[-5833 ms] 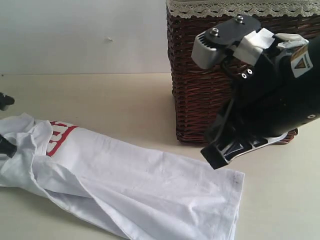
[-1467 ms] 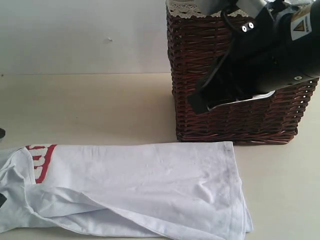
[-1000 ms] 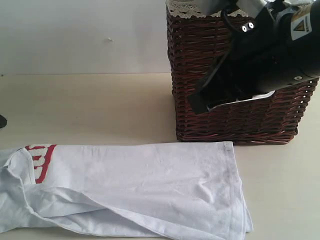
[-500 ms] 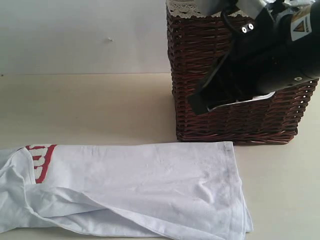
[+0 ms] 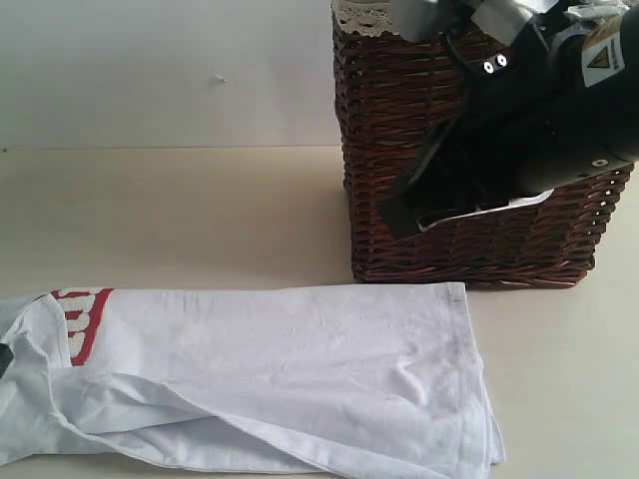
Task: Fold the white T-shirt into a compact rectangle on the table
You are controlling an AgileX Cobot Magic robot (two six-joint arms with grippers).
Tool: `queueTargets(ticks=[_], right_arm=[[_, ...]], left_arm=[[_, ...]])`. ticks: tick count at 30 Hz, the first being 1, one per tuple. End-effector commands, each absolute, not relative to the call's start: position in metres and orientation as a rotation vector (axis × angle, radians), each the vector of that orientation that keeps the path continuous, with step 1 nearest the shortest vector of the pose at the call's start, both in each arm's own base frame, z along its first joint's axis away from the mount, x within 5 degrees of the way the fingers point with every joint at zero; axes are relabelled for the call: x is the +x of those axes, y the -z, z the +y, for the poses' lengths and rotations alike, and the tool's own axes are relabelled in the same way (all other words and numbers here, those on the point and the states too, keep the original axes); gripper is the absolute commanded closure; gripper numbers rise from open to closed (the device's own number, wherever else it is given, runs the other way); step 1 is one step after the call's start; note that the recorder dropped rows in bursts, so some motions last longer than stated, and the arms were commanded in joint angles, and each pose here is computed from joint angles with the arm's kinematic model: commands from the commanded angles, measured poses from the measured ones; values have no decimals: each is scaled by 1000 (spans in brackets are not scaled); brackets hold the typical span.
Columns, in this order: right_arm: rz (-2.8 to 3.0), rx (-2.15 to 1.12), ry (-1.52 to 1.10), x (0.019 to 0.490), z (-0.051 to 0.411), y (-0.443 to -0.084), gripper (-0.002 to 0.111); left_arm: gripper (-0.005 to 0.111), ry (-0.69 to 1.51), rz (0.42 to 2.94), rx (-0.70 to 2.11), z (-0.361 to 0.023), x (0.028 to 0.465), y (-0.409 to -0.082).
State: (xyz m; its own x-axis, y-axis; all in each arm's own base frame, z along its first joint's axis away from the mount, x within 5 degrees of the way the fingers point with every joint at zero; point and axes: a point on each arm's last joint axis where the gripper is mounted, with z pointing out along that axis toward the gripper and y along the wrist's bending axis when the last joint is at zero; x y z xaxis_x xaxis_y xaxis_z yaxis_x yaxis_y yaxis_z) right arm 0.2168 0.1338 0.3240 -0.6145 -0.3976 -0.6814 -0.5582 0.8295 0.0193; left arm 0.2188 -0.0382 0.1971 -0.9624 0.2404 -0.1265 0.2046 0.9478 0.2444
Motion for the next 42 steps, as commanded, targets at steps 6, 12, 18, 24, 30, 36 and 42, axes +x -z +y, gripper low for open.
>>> queueTargets(ticks=[6, 12, 18, 24, 30, 36, 42], right_arm=[[2295, -706, -307, 216, 134, -327, 108], [2297, -707, -306, 215, 134, -327, 108], [2295, -705, -308, 216, 134, -327, 108], [2294, -703, -311, 216, 135, -327, 108], [2294, -703, -311, 216, 135, -327, 108], [2294, -703, -311, 216, 135, -327, 108], [2298, -705, -311, 215, 134, -327, 108]], left_arm=[[41, -682, 2997, 383, -34, 201, -153], [96, -756, 2981, 401, -35, 215, -153], [103, -797, 2859, 401, -38, 237, -171], [104, -659, 2767, 489, -48, 250, -169], [107, -779, 2683, 488, -45, 265, -162], [107, -912, 2630, 454, -36, 271, -167], [103, -792, 2677, 356, -30, 273, -163]])
